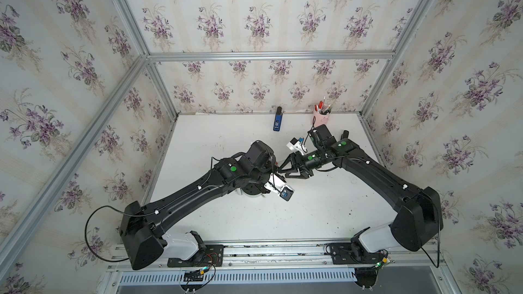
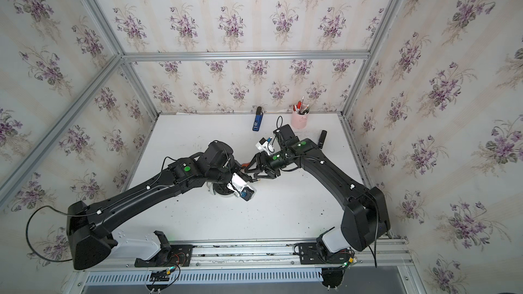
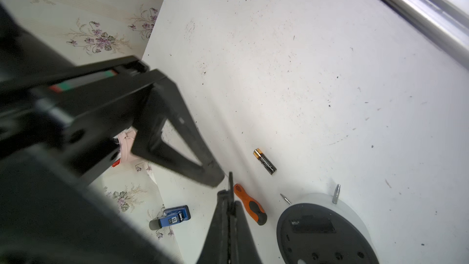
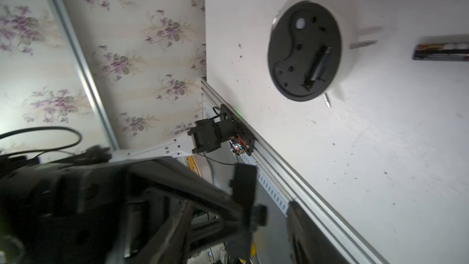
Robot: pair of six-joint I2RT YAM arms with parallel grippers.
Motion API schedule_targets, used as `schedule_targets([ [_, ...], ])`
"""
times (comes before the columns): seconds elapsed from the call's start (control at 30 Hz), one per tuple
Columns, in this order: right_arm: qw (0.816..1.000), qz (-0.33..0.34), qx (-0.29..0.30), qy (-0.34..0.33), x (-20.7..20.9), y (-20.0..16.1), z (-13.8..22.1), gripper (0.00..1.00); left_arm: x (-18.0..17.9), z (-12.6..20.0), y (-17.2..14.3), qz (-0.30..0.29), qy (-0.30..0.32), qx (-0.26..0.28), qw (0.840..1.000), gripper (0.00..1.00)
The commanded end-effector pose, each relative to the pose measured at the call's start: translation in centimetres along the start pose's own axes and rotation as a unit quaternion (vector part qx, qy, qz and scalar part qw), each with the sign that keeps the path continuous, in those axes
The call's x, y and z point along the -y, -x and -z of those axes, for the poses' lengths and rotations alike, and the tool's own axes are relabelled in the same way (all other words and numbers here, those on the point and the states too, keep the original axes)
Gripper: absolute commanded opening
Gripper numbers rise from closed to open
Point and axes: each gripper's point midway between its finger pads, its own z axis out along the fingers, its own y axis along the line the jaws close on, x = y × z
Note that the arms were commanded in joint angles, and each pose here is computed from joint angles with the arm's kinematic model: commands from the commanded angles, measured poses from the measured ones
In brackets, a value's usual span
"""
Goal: Remove the battery from the alarm
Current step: Pick up the cover from the center of the board.
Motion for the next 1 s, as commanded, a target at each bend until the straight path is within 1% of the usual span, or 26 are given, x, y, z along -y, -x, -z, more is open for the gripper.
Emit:
schedule_targets([
  [0.0,0.999,0.014,0.038,-0.018,0.2,1.8,2.2,0.68,-2.1,1.1,-0.2,0.08,0.031,-0.009,0.996,0.0],
  [0.07,0.996,0.008,0.08,-0.026,0.6,3.3,4.6,0.7,-3.7,2.5,-0.4,0.143,0.052,-0.009,0.988,0.0],
  [0.17,0.989,0.001,0.146,-0.017,0.6,5.3,8.4,0.71,-5.6,4.9,0.2,0.217,0.07,0.028,0.973,0.0],
  [0.23,0.984,0.0,0.172,-0.034,0.7,6.1,9.9,0.71,-7.6,6.6,-0.1,0.308,0.094,0.039,0.946,0.0],
  [0.27,0.983,0.003,0.18,-0.047,0.8,6.4,10.3,0.71,-8.4,7.5,0.2,0.353,0.096,0.062,0.929,0.0],
  [0.3,0.98,0.006,0.192,-0.061,0.9,6.7,10.7,0.71,-9.4,8.8,0.5,0.403,0.093,0.094,0.906,0.0],
  [0.37,0.973,0.015,0.22,-0.071,0.8,7.1,11.4,0.7,-10.9,10.7,0.2,0.506,0.077,0.144,0.847,0.0],
  [0.4,0.968,0.023,0.237,-0.077,0.8,7.2,11.8,0.7,-11.6,11.6,-0.2,0.557,0.059,0.172,0.811,0.0],
  [0.43,0.962,0.032,0.257,-0.083,0.5,7.2,12.3,0.7,-12.1,12.1,-0.6,0.607,0.036,0.197,0.769,0.0],
  [0.47,0.958,0.041,0.271,-0.081,0.2,7.1,12.5,0.69,-12.4,12.4,-0.6,0.643,0.009,0.225,0.732,0.0],
  [0.5,0.954,0.054,0.285,-0.082,-0.1,7.0,12.7,0.68,-12.7,12.4,-0.5,0.678,-0.018,0.255,0.689,0.0],
  [0.53,0.947,0.07,0.302,-0.089,-0.4,6.8,13.0,0.67,-12.8,12.1,-0.6,0.709,-0.033,0.268,0.651,0.0],
  [0.57,0.942,0.079,0.312,-0.093,-0.7,6.7,13.0,0.66,-12.8,11.7,-0.6,0.734,-0.046,0.279,0.618,0.0],
  [0.6,0.939,0.093,0.319,-0.093,-1.3,6.4,12.9,0.65,-12.8,11.1,-0.7,0.766,-0.064,0.295,0.567,0.0],
  [0.63,0.935,0.107,0.324,-0.093,-2.0,6.1,12.6,0.64,-12.9,10.8,-0.8,0.791,-0.076,0.312,0.521,0.0],
  [0.67,0.933,0.12,0.325,-0.093,-2.7,5.9,12.2,0.63,-12.9,10.4,-1.0,0.809,-0.086,0.326,0.482,0.0],
  [0.7,0.934,0.133,0.318,-0.091,-3.2,5.6,11.5,0.62,-12.8,10.0,-1.2,0.825,-0.097,0.342,0.439,0.0],
  [0.73,0.937,0.14,0.308,-0.092,-3.4,5.4,10.9,0.62,-12.7,9.8,-1.5,0.837,-0.1,0.351,0.407,0.0],
  [0.77,0.938,0.139,0.302,-0.098,-3.3,5.2,10.4,0.6,-12.5,9.7,-1.8,0.843,-0.098,0.355,0.393,0.0],
  [0.8,0.94,0.134,0.296,-0.107,-2.8,5.0,10.0,0.58,-12.1,9.6,-2.0,0.85,-0.094,0.35,0.383,0.0],
  [0.87,0.947,0.133,0.276,-0.099,-2.4,4.3,8.9,0.54,-11.3,9.1,-2.4,0.865,-0.091,0.335,0.362,0.0],
  [0.9,0.951,0.135,0.264,-0.091,-2.5,3.9,8.1,0.53,-11.4,9.2,-2.3,0.864,-0.09,0.341,0.36,0.0],
  [0.93,0.954,0.138,0.252,-0.089,-2.5,3.5,7.2,0.53,-11.1,9.1,-2.5,0.868,-0.088,0.338,0.352,0.0],
  [0.97,0.956,0.139,0.243,-0.091,-2.5,3.3,6.6,0.53,-11.0,9.1,-2.6,0.871,-0.088,0.336,0.348,0.0],
])
